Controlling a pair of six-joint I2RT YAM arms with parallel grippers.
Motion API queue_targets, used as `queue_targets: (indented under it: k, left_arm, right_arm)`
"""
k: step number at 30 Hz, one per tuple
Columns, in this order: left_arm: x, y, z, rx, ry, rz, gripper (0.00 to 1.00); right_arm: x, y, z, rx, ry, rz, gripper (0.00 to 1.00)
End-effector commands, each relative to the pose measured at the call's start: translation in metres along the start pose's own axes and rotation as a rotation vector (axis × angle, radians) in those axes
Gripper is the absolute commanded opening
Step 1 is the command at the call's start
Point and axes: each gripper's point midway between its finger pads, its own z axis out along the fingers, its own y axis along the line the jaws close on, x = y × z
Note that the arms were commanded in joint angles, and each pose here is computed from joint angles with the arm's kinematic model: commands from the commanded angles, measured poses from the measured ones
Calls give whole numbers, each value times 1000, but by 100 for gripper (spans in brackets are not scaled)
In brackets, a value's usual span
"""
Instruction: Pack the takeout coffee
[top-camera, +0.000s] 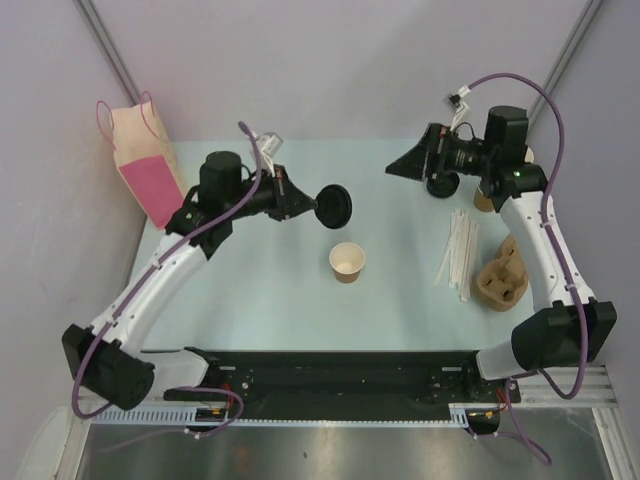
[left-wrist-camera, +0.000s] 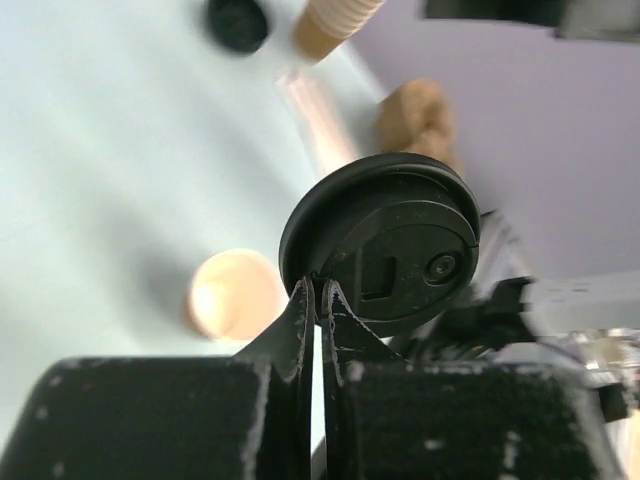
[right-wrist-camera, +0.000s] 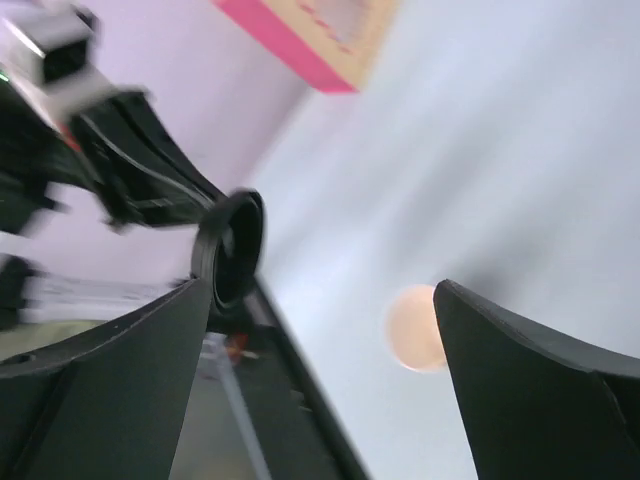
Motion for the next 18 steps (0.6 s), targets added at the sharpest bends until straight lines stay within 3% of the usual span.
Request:
queue_targets:
  k: [1, 3, 5, 9, 18]
  left_arm:
    - [59, 55, -4, -239, 353, 83, 0]
    - [65, 62, 5, -295, 430, 103, 0]
    - [56, 66, 12, -362, 433, 144, 0]
    - [92, 68, 31, -420, 612, 194, 0]
    - [107, 70, 58, -430, 692, 235, 0]
  right_arm:
    - [49, -52, -20, 408, 209, -376, 99]
    - [57, -70, -27, 491, 256, -412, 100]
    - [68, -82, -28, 527, 303, -400, 100]
    - [82, -101, -30, 569, 327, -371, 100]
    - [118, -115, -23, 533, 369, -310, 100]
